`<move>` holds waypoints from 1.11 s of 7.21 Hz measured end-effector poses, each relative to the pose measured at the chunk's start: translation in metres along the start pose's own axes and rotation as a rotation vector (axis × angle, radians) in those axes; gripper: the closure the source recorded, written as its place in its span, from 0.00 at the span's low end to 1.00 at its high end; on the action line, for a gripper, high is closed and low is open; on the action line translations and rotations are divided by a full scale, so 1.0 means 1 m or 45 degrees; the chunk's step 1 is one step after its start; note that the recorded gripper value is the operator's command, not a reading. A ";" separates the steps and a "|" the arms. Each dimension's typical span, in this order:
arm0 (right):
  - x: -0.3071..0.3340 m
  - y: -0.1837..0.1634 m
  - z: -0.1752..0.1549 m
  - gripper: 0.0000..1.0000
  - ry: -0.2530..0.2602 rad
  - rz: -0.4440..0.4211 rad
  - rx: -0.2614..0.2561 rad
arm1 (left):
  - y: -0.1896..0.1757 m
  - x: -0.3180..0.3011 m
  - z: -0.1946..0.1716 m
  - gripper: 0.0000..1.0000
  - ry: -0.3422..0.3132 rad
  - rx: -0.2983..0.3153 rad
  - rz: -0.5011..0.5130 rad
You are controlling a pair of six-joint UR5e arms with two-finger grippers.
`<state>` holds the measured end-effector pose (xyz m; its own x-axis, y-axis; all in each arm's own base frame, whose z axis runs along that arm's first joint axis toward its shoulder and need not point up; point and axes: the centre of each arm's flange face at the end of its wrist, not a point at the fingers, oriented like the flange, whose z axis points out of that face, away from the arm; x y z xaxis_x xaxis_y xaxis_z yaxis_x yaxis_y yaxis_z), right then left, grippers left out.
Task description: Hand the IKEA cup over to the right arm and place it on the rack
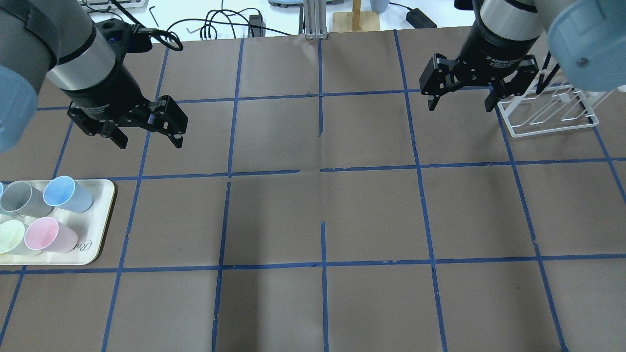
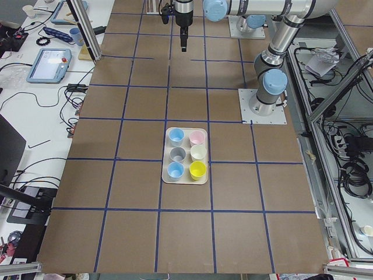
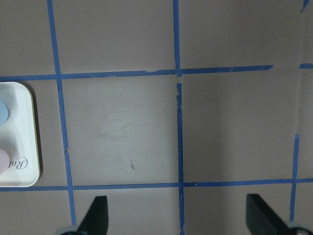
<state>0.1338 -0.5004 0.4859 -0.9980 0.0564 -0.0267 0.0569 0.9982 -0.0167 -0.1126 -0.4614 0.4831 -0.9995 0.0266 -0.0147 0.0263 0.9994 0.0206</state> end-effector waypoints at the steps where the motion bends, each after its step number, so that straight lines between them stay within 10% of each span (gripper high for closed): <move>1: 0.000 0.000 0.000 0.00 0.000 -0.001 0.001 | -0.001 0.000 0.001 0.00 0.002 -0.003 0.000; 8: 0.000 -0.001 0.000 0.00 0.001 -0.003 0.006 | -0.002 -0.004 0.006 0.00 0.009 -0.028 -0.009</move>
<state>0.1337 -0.5018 0.4854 -0.9982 0.0540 -0.0257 0.0546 0.9983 -0.0214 -0.1090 -0.4638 0.4773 -0.9998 0.0189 -0.0076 0.0185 0.9989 0.0422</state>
